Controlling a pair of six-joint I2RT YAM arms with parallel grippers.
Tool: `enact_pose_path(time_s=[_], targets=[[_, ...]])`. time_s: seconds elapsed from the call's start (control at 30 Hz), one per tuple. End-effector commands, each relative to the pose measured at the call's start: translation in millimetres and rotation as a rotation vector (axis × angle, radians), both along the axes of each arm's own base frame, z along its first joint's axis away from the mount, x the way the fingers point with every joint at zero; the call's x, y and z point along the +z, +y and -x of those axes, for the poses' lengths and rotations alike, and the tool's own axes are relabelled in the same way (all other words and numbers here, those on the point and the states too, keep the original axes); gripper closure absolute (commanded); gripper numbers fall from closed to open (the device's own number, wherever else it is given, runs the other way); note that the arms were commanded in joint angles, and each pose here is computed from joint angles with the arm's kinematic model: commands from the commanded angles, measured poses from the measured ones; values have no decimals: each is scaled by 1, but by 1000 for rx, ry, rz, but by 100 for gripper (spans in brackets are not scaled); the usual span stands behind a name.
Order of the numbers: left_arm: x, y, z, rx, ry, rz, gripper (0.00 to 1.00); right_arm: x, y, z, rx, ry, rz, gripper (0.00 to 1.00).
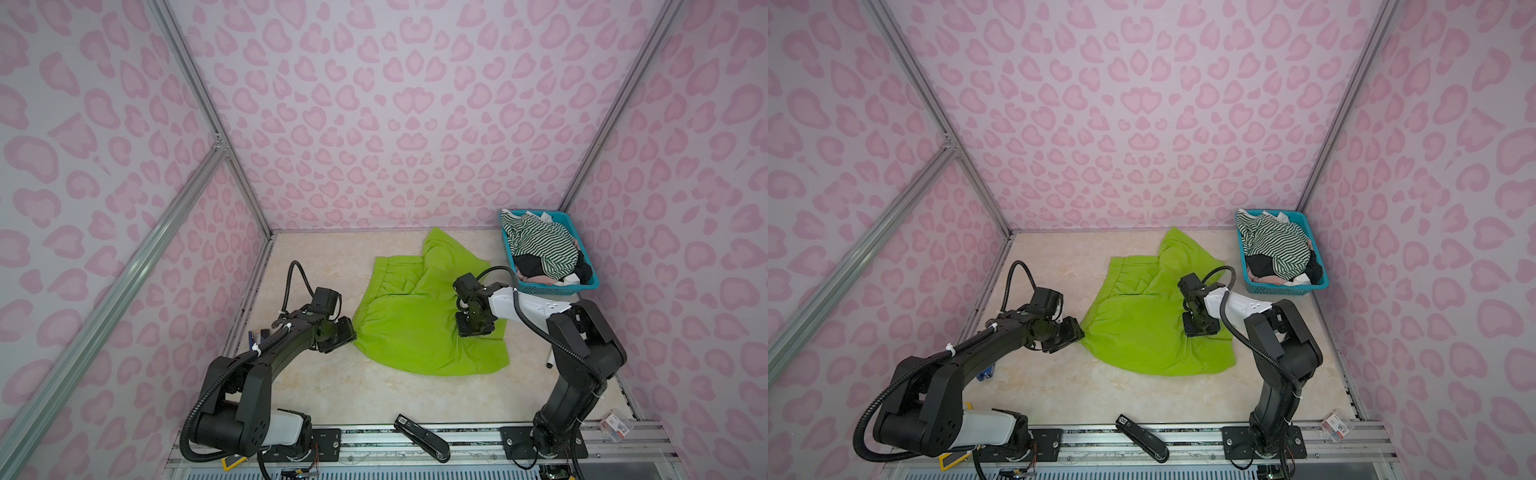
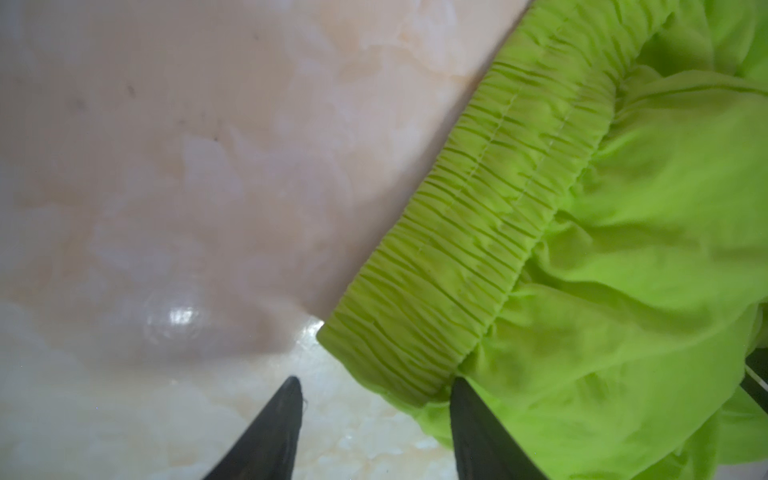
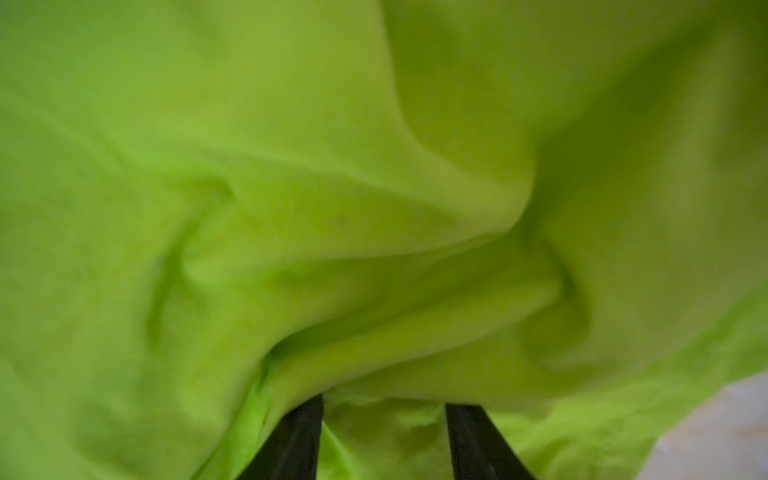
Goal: Fold and stack the mixed laundry pile
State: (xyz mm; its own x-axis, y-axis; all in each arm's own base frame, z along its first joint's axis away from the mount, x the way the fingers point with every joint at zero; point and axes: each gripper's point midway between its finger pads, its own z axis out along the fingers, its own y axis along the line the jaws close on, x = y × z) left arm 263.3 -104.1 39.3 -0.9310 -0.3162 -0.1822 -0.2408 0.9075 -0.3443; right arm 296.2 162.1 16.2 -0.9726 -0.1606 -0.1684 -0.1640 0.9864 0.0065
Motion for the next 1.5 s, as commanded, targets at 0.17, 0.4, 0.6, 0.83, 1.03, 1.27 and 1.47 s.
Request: enact_pose_path(time_s=[0.17,0.4,0.6,0.83,1.03,1.27,1.47], targets=[[-6,-3,-8,47,-17,34,31,-14,-19,28,-7,49,41,51],[8,-15,-25,84,-66,128,28,-7,-35,52,-41,49,50,51],[5,-8,-31,146,-69,168,27,17,-39,56,-66,-2,22,51],[-5,-6,-34,224,-55,232,19,30,-36,58,-81,-35,-23,52],[-15,-1,-31,293,-47,235,27,26,-36,64,-90,-23,-41,52],[-11,-2,-33,292,-60,243,76,30,-49,80,-148,-25,-25,53],[17,5,-38,244,-133,183,97,34,-57,100,-199,-7,-49,49]])
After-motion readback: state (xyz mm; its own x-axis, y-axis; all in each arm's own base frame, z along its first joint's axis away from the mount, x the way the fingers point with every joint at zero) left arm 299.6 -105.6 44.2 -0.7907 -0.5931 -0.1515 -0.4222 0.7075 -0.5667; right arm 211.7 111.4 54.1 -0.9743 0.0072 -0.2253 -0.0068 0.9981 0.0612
